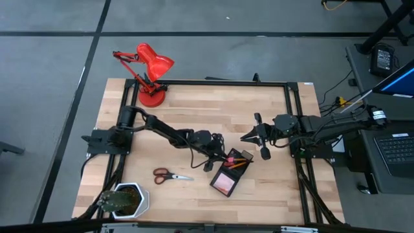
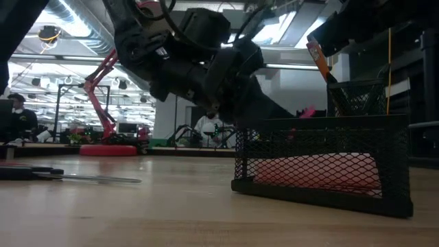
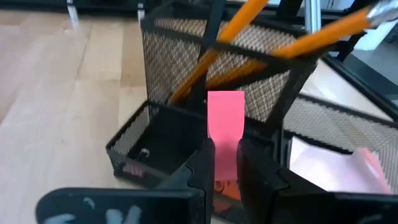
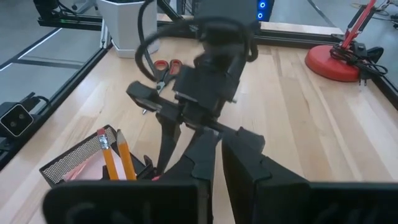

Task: Pick and place office supplies into organizer
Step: Put the pink eraser into the desk organizer, then put the scissors into the desk organizer

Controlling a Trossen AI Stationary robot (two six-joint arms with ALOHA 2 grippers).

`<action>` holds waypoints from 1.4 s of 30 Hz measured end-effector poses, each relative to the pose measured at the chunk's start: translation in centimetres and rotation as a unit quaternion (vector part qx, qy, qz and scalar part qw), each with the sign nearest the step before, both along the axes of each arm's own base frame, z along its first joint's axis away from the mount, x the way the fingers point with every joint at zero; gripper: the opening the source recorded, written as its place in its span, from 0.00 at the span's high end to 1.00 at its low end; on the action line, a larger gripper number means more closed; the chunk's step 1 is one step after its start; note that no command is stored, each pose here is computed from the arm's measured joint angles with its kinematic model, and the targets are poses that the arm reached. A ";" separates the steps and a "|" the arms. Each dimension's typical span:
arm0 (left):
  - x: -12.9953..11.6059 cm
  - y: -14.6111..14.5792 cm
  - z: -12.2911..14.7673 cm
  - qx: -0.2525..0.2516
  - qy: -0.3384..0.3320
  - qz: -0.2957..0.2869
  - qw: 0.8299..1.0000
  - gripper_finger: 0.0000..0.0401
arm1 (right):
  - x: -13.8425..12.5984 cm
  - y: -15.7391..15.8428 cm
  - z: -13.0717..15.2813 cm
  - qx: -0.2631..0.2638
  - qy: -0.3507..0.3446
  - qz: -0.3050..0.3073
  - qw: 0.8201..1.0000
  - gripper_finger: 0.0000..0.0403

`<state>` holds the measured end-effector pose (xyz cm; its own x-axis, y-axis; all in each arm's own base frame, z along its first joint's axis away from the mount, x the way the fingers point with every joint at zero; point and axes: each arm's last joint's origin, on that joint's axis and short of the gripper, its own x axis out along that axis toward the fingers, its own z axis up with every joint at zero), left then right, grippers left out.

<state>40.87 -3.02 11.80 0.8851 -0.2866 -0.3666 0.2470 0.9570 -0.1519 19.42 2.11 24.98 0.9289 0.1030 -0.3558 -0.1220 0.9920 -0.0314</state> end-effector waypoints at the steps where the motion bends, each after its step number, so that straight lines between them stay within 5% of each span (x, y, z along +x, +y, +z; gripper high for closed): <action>1: 0.0 0.0 -0.3 -0.002 0.004 0.001 1.000 0.88 | 0.0 0.0 0.0 0.000 0.000 0.000 1.000 0.92; 15: 0.1 0.0 -0.4 -0.007 -0.004 0.003 1.000 0.87 | 0.0 0.0 0.0 0.001 0.000 -0.001 1.000 0.92; 25: 0.3 -0.1 -0.2 -0.011 -0.007 -0.007 1.000 0.73 | 0.0 0.0 0.0 0.001 0.000 0.000 1.000 0.92; 33: 1.0 -0.3 0.8 -0.021 -0.022 -0.022 0.999 0.71 | 0.0 0.0 0.0 0.001 0.001 -0.001 1.000 0.92; 42: -0.9 -0.2 1.3 -0.015 0.121 0.000 0.993 0.72 | 0.0 0.0 0.0 0.002 0.001 -0.001 1.000 0.92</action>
<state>40.01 -3.23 13.05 0.7722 -0.3006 -0.5597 0.2002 0.9512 -0.2347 19.40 2.11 24.98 0.9285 0.1029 -0.3568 -0.1202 0.9924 -0.0264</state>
